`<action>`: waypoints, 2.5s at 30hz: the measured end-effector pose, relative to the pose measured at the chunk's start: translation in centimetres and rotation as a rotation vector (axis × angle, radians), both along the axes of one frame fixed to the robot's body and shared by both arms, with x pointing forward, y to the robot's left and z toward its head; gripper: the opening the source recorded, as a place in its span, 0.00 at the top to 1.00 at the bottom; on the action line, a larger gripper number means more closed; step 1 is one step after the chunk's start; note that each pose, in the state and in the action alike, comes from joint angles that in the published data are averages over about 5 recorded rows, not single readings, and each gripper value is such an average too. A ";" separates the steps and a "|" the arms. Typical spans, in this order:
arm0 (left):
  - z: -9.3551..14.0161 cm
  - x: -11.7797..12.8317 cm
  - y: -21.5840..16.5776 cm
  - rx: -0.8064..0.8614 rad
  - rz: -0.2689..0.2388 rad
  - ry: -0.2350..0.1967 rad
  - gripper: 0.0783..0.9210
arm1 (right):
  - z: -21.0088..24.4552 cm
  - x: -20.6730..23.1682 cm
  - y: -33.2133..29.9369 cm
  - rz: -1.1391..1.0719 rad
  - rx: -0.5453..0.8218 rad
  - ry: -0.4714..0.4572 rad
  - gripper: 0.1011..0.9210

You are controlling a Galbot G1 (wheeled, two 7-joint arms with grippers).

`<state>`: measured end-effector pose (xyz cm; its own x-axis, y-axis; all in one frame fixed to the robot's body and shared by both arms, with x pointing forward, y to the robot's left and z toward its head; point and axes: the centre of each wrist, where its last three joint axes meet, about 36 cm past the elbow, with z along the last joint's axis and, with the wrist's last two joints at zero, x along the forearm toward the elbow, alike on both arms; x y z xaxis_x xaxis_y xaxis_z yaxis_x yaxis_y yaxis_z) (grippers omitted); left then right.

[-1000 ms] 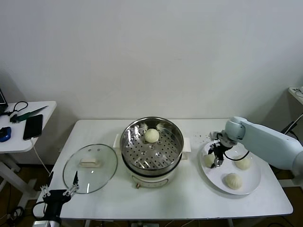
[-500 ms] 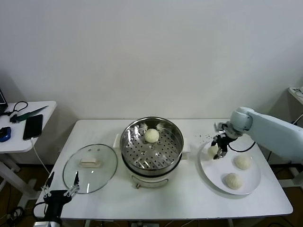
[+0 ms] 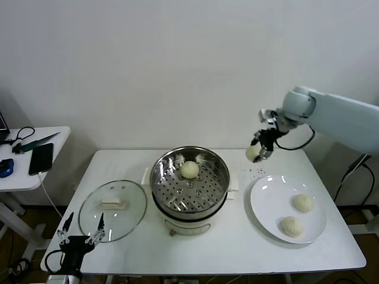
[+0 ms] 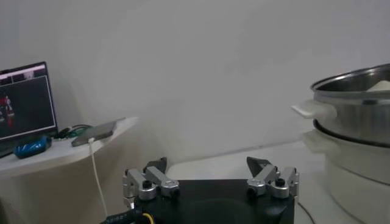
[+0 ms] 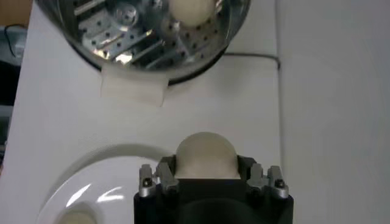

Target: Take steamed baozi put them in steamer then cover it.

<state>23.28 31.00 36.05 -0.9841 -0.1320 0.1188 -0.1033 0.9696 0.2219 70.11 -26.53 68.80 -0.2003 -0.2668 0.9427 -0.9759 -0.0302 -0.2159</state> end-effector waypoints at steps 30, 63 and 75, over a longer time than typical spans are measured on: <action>0.3 0.2 -0.6 0.015 -0.021 0.002 0.12 | -6.4 -2.3 25.9 0.264 -0.019 0.078 0.32; -0.2 0.4 -0.6 0.009 -0.016 0.015 0.12 | -7.7 -3.5 25.1 0.289 -0.033 0.102 0.12; 0.3 0.6 -0.8 0.009 -0.015 0.004 0.12 | -1.6 -3.4 13.9 0.251 -0.058 0.054 0.12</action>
<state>23.91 30.23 36.34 -0.9855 -0.1180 0.1221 -0.0874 0.9690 0.2309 66.68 -12.61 67.17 -0.0833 -0.2471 0.9654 -0.9465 -0.2835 -0.1543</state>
